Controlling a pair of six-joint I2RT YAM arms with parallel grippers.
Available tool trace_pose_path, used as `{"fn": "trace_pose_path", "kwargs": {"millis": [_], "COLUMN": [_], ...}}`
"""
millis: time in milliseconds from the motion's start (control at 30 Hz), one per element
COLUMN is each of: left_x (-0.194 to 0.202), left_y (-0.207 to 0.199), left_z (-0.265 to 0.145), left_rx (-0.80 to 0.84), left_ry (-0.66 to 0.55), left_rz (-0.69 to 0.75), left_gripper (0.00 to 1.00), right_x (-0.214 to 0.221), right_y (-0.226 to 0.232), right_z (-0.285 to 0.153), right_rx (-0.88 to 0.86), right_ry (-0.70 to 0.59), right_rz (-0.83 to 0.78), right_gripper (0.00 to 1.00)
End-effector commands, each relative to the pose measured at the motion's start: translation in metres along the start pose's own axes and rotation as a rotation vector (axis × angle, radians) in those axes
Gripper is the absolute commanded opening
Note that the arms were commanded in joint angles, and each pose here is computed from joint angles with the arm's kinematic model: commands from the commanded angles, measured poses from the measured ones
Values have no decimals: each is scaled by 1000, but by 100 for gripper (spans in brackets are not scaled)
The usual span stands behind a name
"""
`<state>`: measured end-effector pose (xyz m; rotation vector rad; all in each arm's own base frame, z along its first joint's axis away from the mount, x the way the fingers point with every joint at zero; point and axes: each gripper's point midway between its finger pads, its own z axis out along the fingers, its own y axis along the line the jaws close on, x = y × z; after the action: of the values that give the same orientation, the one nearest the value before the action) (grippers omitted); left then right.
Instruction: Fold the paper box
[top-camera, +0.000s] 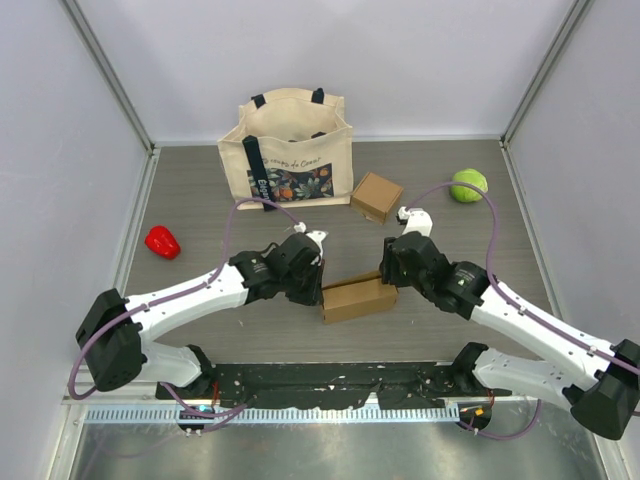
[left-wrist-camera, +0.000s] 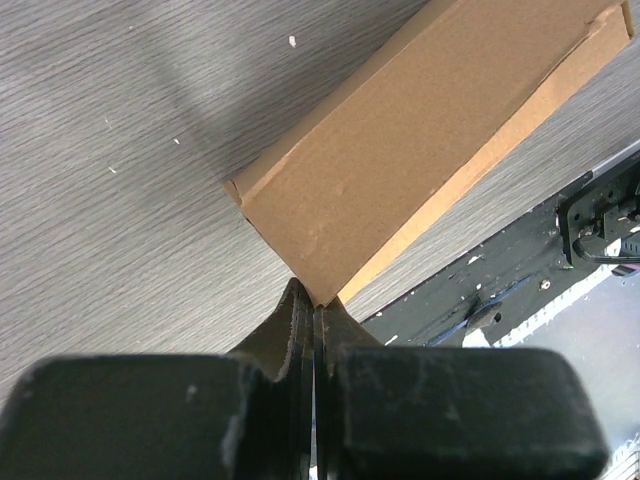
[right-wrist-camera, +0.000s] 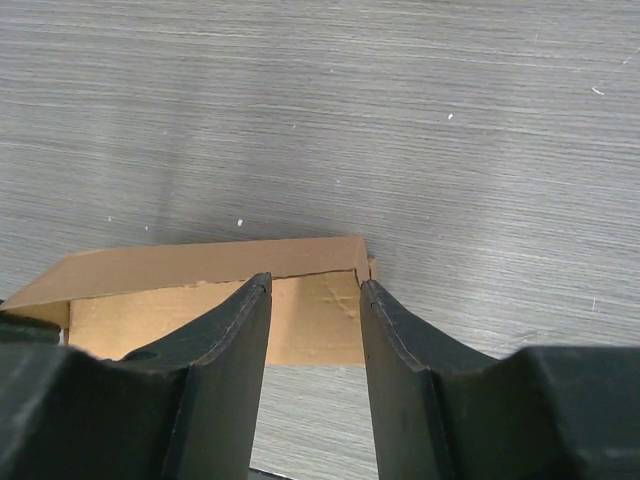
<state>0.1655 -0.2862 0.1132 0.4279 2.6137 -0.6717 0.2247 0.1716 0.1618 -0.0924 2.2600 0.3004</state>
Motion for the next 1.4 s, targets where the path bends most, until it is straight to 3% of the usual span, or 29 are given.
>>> {"fn": "trace_pose_path", "kwargs": {"millis": [0, 400, 633, 933, 1000, 1200, 1367], "left_x": [14, 18, 19, 25, 22, 23, 23], "left_y": [6, 5, 3, -3, -1, -1, -1], "left_z": [6, 7, 8, 10, 11, 12, 12], "left_rx": [-45, -59, -61, -47, -66, -69, -68], "left_ry": [54, 52, 51, 56, 38, 40, 43], "left_rz": [-2, 1, 3, 3, 4, 5, 9], "left_gripper": [0, 0, 0, 0, 0, 0, 0], "right_x": [-32, -1, 15, 35, 34, 17, 4], "right_y": [1, -7, -12, -23, -26, -16, -11], "right_z": [-1, 14, 12, 14, 13, 6, -6], "right_rx": [33, 97, 108, 136, 146, 74, 3], "right_ry": [-84, 31, 65, 112, 113, 75, 0], "right_rz": [83, 215, 259, 207, 162, 102, 107], "right_gripper": [47, 39, 25, 22, 23, 38, 55]}}
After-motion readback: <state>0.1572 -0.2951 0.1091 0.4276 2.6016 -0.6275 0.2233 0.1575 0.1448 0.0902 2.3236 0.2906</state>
